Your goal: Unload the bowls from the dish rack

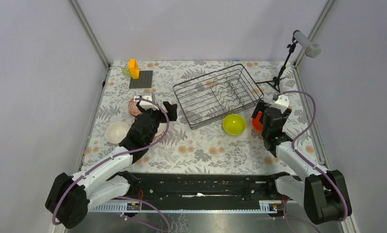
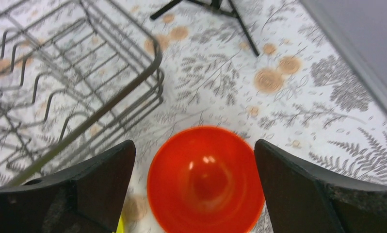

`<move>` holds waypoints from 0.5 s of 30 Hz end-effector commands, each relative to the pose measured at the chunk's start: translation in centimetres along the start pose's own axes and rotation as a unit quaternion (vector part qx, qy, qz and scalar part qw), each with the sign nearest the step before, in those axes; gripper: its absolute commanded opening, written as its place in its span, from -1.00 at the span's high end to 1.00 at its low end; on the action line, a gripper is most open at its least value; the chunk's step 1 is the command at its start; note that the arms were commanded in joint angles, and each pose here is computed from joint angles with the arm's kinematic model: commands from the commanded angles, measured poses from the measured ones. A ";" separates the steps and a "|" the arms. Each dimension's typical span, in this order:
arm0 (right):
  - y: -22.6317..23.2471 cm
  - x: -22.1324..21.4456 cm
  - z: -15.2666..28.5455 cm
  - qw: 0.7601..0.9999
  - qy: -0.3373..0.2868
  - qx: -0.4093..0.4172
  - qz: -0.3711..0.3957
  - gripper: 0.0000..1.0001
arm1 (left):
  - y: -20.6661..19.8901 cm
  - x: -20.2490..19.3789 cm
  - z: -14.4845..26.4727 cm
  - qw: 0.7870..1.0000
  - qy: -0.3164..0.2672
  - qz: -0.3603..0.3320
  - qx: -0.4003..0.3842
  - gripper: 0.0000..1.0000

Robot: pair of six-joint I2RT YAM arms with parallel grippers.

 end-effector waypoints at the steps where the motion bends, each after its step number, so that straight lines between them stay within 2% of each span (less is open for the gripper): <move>1: -0.8 4.1 -1.6 0.996 -0.076 -0.031 -0.026 -0.99 | 0.7 2.8 -0.7 0.996 -0.066 -0.065 0.020 -0.98; 7: -1.5 2.1 -3.4 0.995 -0.092 0.025 0.003 -0.96 | 5.7 3.8 -2.2 0.988 -0.079 -0.071 0.112 -0.98; 11: -1.8 0.5 -4.1 0.996 -0.078 0.032 0.034 -0.95 | 8.7 3.7 -3.1 0.986 -0.076 -0.057 0.139 -0.98; 15: -1.4 -0.3 -4.4 0.992 -0.094 0.067 0.052 -0.91 | 10.4 2.4 -3.1 0.980 -0.073 -0.085 0.166 -0.98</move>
Point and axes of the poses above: each gripper's point midway between its finger pads, its own z axis back along the fingers, its own y axis along the line the jaws close on, x = y × z, the point moved 8 cm from there along z, back along the fingers, and after that the axes turned 1 degree about -z, right-handed, at the moved point
